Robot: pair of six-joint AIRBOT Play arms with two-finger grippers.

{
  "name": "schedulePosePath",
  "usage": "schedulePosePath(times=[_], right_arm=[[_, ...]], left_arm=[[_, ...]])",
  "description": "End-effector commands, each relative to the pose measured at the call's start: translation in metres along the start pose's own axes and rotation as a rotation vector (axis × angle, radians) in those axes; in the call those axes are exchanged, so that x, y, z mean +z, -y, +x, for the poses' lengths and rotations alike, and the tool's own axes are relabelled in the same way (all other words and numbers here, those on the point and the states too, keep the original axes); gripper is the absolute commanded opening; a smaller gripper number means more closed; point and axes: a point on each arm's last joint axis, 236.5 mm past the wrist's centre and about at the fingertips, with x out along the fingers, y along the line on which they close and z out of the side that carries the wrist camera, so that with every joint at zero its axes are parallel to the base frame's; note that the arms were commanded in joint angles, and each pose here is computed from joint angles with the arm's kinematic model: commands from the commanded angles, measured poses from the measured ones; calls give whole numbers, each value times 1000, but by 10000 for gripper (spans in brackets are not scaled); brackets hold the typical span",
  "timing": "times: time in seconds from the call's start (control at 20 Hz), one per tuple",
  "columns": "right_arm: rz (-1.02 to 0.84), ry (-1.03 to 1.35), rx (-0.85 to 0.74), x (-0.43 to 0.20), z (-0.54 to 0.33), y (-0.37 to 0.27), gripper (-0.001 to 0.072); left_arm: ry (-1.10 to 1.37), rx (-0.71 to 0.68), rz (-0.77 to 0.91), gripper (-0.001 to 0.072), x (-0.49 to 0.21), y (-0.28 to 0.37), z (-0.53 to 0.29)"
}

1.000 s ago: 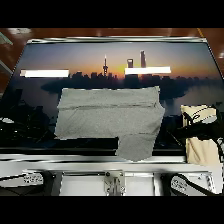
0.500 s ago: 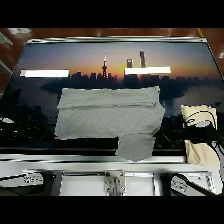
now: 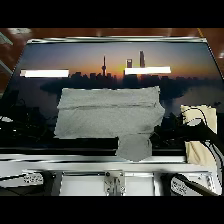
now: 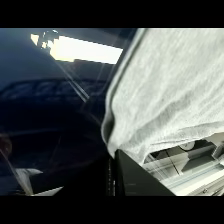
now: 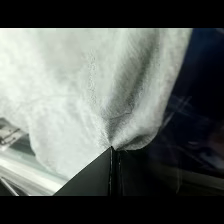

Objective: Fold the shirts.

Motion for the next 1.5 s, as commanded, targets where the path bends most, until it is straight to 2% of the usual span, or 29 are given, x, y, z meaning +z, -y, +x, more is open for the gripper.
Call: schedulePosePath(times=[0.0,0.2,0.55,0.75,1.05,1.35,1.4,1.45], right_arm=[[-99,15,41,5,-19,-25,59],[-69,174,47,54,-57,-57,59],[-114,393,42,169,-97,-103,59],[-105,456,44,227,-108,-111,59],[-73,576,109,299,-104,-121,59],[-32,508,110,305,-73,-103,70],[-34,500,97,305,-70,-99,146],[-36,494,93,304,-69,-97,299]], left_arm=[[71,17,46,35,22,6,-16],[238,-42,125,35,73,51,-53],[485,8,299,35,168,134,-80],[472,-29,209,35,207,141,-72],[472,-49,227,36,248,167,-43],[447,-66,106,39,264,154,-18],[442,-68,89,82,265,152,-16],[437,-69,87,225,264,152,-15]])
